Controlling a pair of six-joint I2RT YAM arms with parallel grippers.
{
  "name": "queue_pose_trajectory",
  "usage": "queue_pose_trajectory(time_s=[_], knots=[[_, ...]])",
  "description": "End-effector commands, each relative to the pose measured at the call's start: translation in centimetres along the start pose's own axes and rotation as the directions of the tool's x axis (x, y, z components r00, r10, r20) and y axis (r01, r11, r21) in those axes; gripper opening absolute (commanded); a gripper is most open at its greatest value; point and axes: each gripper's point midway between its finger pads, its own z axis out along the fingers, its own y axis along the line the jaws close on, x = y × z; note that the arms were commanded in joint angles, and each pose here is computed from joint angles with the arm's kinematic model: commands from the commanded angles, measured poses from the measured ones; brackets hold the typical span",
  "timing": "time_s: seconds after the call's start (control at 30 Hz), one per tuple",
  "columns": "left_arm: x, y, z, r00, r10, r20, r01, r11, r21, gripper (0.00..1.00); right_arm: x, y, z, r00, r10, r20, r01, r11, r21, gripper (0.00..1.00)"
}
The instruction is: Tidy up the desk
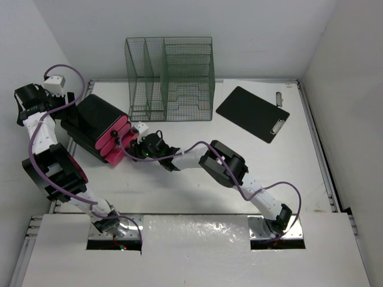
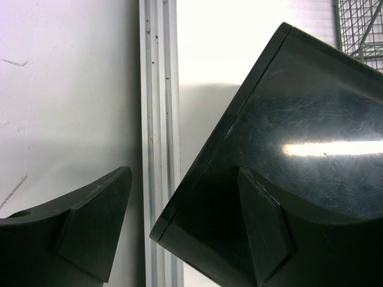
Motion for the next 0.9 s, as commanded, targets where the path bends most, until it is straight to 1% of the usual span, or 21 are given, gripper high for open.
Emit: queue_pose_trajectory(time_s=[0.0,0.1,0.23,0.4,0.47,0.5,0.53,0.57,0.63,0.7,0.83,0.87], knots=[[4.7,-1.3,0.4,0.989,-0.018,-0.148,0.023,0.999,0.036,0.70,-6.5,-0.2,1.7,0.975,0.051,0.215,-0.053,0.999,0.008,0.35],[4.7,-1.3,0.4,0.989,-0.016,-0.147,0.022,0.999,0.037,0.70,-7.2,-0.4,2.4,0.965,0.072,0.252,-0.078,0.997,0.016,0.35],[4.7,-1.4,0.3,0.989,-0.012,-0.148,0.018,0.999,0.038,0.70,-6.7,-1.6,2.9,0.960,0.071,0.270,-0.090,0.994,0.061,0.34],[4.7,-1.3,0.3,0.989,-0.009,-0.150,0.015,0.999,0.036,0.70,-7.8,-2.0,3.3,0.946,0.045,0.320,-0.075,0.994,0.084,0.31],[4.7,-1.4,0.2,0.988,-0.011,-0.152,0.017,0.999,0.039,0.70,-8.2,-2.0,3.3,0.943,0.042,0.329,-0.072,0.994,0.081,0.32],[4.7,-1.4,0.2,0.988,-0.009,-0.152,0.015,0.999,0.038,0.70,-7.8,-2.0,3.1,0.948,0.042,0.317,-0.071,0.994,0.082,0.31],[4.6,-1.4,0.1,0.989,-0.003,-0.150,0.008,0.999,0.035,0.70,-7.7,-2.0,2.8,0.948,0.042,0.315,-0.071,0.994,0.082,0.31],[4.7,-1.3,0.0,0.988,-0.003,-0.152,0.008,0.999,0.033,0.70,-8.7,-1.6,2.2,0.943,0.042,0.330,-0.071,0.995,0.076,0.31],[4.5,-1.1,0.0,0.989,-0.003,-0.150,0.007,1.000,0.023,0.70,-7.8,-1.5,0.9,0.949,0.042,0.314,-0.066,0.996,0.066,0.32],[4.4,-1.0,0.0,0.989,-0.007,-0.148,0.010,1.000,0.020,0.70,-8.3,-1.1,0.1,0.944,0.046,0.327,-0.066,0.996,0.051,0.32],[4.2,-0.9,-0.1,0.989,-0.012,-0.146,0.014,1.000,0.017,0.70,-8.8,-0.5,-2.1,0.944,0.047,0.327,-0.064,0.997,0.042,0.36],[3.9,-0.9,-0.1,0.990,-0.011,-0.143,0.013,1.000,0.016,0.70,-8.0,-0.9,-2.8,0.951,0.029,0.307,-0.049,0.997,0.058,0.37]])
